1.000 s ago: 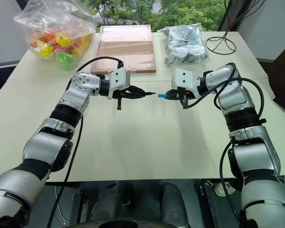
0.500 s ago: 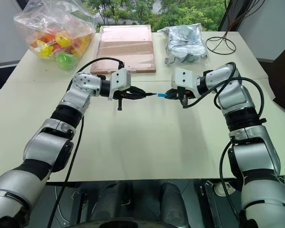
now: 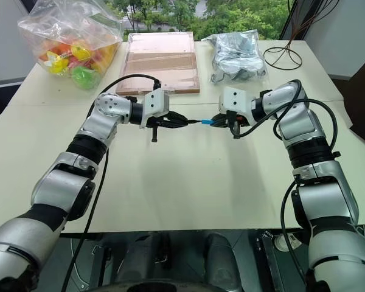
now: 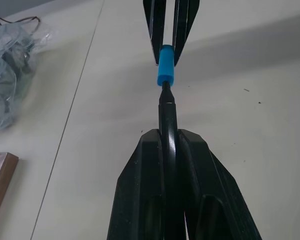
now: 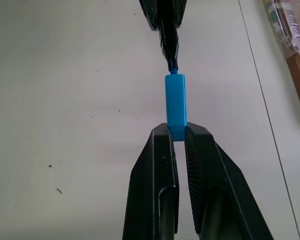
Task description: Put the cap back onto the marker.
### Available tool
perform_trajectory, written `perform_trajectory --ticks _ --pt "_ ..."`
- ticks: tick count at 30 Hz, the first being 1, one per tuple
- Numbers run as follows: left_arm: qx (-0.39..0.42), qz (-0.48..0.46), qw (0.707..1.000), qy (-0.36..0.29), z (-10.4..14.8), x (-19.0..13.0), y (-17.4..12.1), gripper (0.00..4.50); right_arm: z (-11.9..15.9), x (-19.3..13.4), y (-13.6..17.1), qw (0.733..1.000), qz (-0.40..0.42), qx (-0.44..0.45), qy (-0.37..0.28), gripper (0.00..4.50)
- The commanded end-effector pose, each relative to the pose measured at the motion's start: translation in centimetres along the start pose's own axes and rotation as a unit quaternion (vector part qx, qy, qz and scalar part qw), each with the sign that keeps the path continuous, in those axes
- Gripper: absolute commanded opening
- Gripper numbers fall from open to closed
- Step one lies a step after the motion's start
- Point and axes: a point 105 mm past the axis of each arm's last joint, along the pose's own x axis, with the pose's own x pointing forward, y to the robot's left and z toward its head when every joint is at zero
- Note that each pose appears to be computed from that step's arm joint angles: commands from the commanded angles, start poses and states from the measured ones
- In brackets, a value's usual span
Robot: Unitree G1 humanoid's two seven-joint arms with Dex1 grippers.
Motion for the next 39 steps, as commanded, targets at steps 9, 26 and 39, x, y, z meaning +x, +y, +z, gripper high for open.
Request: perform_trajectory --ticks 9,26,39 --pt "0.055 -0.007 0.998 -0.01 1.8 1.3 0.1 0.0 3.2 0.3 -0.2 0.999 0.005 -0.042 -0.033 0.03" --pt "0.14 -0.033 0.989 0.02 2.3 3.1 -0.8 0.0 5.7 2.3 -1.5 0.997 0.005 -0.055 -0.056 0.03" --pt "0.047 -0.039 0.995 -0.073 4.2 3.9 -1.4 0.0 7.3 2.8 -1.2 0.994 0.013 -0.063 -0.083 0.03"
